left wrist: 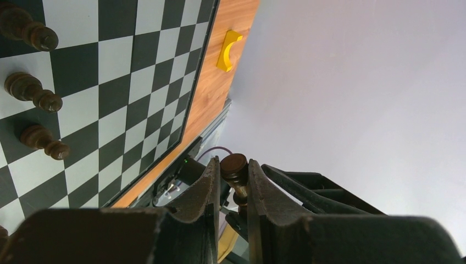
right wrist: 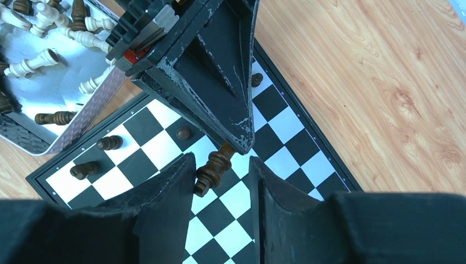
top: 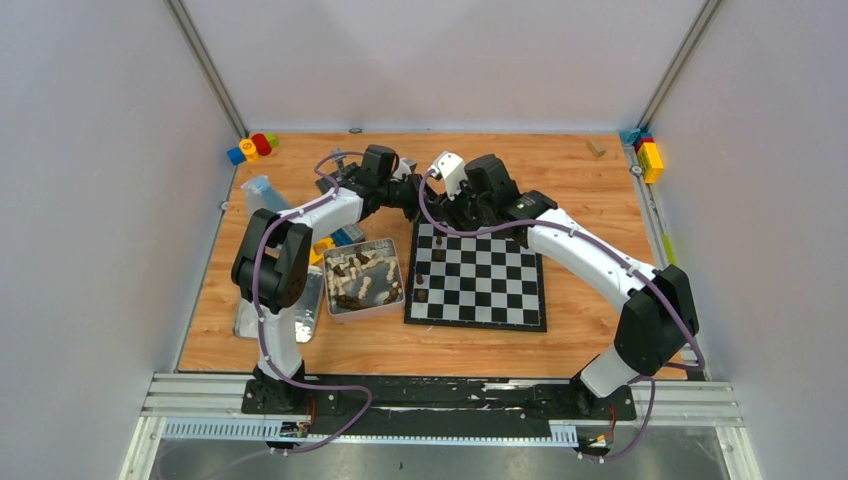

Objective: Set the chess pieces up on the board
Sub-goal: Place the chess piece on the chessboard.

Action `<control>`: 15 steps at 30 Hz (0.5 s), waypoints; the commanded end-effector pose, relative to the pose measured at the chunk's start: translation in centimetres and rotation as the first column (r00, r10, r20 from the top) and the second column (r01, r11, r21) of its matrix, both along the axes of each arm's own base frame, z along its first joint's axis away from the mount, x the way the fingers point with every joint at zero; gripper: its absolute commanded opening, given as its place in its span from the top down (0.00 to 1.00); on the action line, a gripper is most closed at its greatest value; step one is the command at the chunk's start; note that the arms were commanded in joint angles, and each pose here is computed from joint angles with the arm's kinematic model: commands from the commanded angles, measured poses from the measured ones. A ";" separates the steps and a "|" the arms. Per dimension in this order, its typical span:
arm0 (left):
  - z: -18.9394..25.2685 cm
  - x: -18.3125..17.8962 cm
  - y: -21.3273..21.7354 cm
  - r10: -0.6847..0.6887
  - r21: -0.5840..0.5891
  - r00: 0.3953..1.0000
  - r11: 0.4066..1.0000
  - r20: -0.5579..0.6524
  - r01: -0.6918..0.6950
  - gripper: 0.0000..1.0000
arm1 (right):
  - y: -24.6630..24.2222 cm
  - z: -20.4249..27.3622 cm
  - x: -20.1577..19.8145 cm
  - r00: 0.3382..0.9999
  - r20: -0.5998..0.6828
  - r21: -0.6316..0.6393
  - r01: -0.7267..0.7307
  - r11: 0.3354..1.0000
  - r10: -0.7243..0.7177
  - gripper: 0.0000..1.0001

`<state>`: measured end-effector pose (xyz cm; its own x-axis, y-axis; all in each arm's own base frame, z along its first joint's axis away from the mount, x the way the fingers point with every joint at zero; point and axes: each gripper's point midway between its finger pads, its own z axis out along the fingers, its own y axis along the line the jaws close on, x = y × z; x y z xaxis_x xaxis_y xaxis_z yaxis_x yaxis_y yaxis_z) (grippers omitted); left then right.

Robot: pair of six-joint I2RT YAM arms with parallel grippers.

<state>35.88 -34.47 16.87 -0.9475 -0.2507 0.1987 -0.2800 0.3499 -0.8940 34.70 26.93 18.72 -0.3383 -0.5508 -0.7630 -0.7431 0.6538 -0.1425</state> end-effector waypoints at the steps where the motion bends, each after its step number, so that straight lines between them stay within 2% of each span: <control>1: 0.5 0.4 0.0 0.009 -0.019 1.000 1.000 0.020 -0.009 1.00 | -0.1 1.4 -0.2 0.999 0.039 0.012 -0.004 1.000 0.003 0.61; 15: 0.9 0.2 0.1 0.015 -0.035 1.000 0.999 0.015 -0.014 1.00 | 0.1 1.2 0.1 0.999 0.049 -0.003 0.001 1.000 -0.001 0.79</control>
<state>36.03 -34.33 16.65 -0.9383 -0.2669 0.2201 -0.3054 0.3405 -0.8892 34.48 27.02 18.70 -0.3324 -0.5604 -0.7585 -0.7471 0.6474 -0.1509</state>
